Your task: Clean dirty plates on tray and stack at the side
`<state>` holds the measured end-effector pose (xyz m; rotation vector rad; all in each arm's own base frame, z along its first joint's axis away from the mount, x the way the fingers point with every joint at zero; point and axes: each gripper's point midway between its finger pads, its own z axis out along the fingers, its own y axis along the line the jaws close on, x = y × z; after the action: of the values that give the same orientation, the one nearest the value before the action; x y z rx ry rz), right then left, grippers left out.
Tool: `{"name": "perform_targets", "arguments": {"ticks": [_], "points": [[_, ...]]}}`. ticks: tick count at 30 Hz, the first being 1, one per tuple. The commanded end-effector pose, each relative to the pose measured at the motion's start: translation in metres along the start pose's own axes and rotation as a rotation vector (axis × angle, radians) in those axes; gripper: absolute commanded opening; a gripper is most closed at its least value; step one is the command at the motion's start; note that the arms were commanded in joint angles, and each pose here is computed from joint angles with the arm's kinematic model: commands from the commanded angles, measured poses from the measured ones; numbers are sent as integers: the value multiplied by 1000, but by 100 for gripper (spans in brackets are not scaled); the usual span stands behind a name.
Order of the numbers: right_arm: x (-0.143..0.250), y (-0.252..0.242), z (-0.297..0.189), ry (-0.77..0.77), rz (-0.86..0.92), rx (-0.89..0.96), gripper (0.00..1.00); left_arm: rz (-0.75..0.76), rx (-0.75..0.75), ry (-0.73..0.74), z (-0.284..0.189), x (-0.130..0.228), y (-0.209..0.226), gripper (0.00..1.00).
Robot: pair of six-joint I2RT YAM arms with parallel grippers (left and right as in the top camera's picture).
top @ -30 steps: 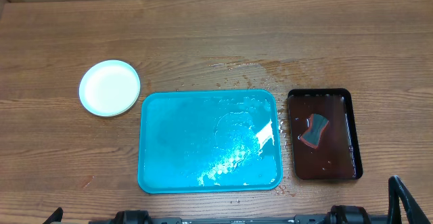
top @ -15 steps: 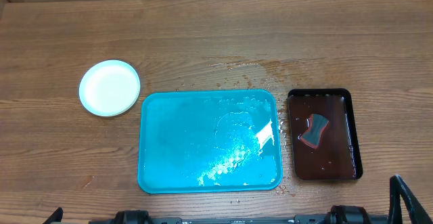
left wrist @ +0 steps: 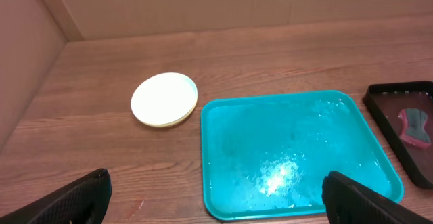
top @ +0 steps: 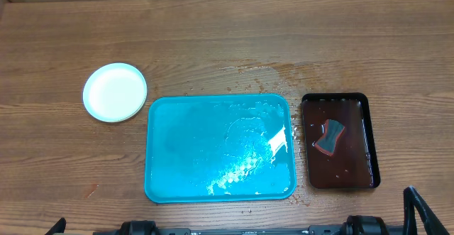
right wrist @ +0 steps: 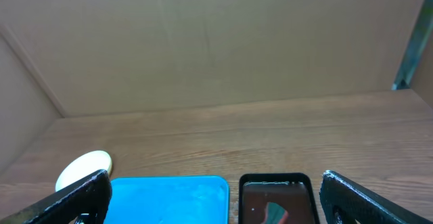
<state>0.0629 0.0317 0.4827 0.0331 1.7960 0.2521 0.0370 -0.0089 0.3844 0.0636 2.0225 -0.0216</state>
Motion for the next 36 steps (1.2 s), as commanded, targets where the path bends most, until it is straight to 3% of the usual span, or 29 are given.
{"name": "perform_targets", "arguments": {"ticks": [1, 8, 14, 19, 25, 36], "points": [[-2, -6, 5, 7, 1, 37, 100, 11, -5, -1, 0, 0, 2, 100], [-7, -7, 19, -2, 1, 18, 100, 11, -5, -1, 0, 0, 2, 100], [-10, 2, 19, -143, -39, -81, 100, 11, -5, -1, 0, 0, 2, 100], [12, 5, 18, -283, -67, -141, 100, 11, -5, -1, 0, 0, 2, 100], [51, 4, 50, -401, -103, -218, 100, 11, -5, -1, 0, 0, 2, 100], [99, -5, 127, -460, -64, -305, 100, 11, -5, -1, 0, 0, 2, 100]]}}
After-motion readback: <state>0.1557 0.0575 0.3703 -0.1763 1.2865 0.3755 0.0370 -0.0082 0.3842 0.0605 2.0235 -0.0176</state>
